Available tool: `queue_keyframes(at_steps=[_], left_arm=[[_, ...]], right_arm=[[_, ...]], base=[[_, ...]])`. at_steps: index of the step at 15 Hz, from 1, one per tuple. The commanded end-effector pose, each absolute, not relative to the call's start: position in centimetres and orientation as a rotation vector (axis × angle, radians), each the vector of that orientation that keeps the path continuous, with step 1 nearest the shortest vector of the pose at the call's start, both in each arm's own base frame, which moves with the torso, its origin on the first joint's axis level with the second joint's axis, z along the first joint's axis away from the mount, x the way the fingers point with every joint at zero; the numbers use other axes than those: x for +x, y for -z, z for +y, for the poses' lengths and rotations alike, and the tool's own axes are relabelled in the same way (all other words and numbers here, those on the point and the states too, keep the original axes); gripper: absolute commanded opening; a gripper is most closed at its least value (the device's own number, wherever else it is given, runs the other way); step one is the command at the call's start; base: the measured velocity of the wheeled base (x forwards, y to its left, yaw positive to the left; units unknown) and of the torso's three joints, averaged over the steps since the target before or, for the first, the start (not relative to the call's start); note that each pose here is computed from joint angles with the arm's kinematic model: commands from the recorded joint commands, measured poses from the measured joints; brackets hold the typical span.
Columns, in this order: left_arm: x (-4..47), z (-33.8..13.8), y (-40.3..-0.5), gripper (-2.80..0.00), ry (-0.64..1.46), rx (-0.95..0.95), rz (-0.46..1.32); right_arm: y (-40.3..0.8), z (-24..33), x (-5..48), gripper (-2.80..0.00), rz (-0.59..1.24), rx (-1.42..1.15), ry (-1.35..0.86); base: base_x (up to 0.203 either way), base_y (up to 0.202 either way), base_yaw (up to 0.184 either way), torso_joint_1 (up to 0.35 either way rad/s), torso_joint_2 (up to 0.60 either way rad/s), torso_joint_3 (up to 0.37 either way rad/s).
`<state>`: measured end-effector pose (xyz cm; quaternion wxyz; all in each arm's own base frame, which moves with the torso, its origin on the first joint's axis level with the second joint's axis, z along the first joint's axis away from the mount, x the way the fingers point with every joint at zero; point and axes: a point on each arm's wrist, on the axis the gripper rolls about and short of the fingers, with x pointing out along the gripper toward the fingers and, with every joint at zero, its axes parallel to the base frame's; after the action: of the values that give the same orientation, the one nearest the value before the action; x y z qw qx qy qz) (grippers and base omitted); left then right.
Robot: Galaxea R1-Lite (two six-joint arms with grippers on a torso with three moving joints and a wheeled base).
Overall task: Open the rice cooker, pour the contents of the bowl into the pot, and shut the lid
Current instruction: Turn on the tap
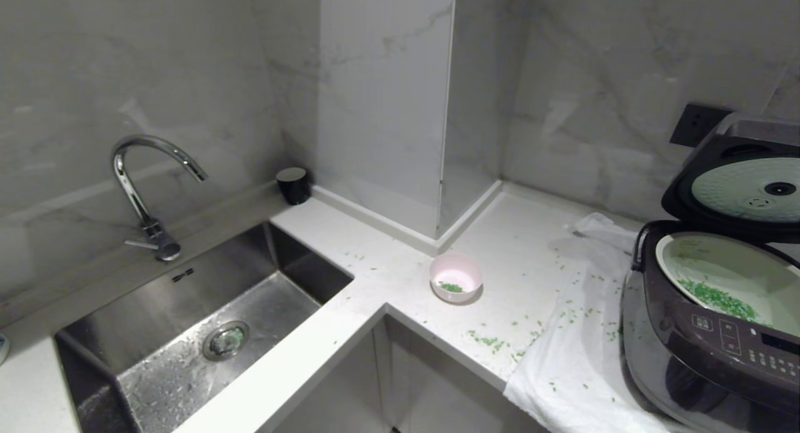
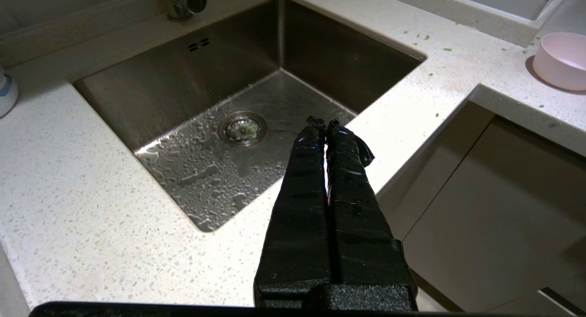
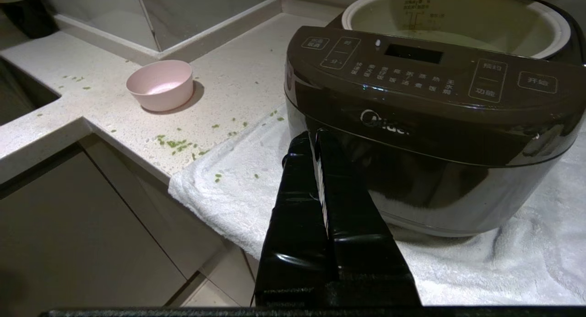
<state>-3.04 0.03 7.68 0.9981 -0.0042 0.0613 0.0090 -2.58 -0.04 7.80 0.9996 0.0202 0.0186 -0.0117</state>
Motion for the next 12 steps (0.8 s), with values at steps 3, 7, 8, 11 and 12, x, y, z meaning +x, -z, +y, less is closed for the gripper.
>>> queue_keyframes(at_steps=[3, 7, 8, 11, 12], left_arm=[[-3.06, 0.03, -7.65, -2.80, -0.018, -0.010, 0.123], [-3.05, 0.03, -7.66, -2.80, -0.018, -0.010, 0.121], [-3.05, 0.03, -7.66, -2.80, -0.018, -0.010, 0.122], [-3.05, 0.03, -7.66, -2.80, -0.018, -0.011, 0.121], [-3.06, 0.03, -7.65, -2.80, -0.018, -0.011, 0.123]], right_arm=[[-7.80, -0.04, -2.57, -2.80, 0.039, 0.041, 0.024], [-7.80, -0.05, -2.57, -2.80, 0.039, 0.041, 0.023], [-7.80, -0.04, -2.57, -2.80, 0.039, 0.041, 0.024], [-7.80, -0.04, -2.57, -2.80, 0.039, 0.041, 0.024], [-7.80, -0.05, -2.57, -2.80, 0.039, 0.041, 0.022]], base=[[0.000, 0.000, 0.000, 0.000, 0.00, 0.000], [0.049, 0.000, 0.000, -0.005, 0.00, 0.003], [0.183, 0.000, -0.001, -0.002, 0.00, 0.011], [0.153, 0.000, 0.002, 0.017, 0.00, 0.000], [0.000, 0.000, 0.000, 0.000, 0.00, 0.000]])
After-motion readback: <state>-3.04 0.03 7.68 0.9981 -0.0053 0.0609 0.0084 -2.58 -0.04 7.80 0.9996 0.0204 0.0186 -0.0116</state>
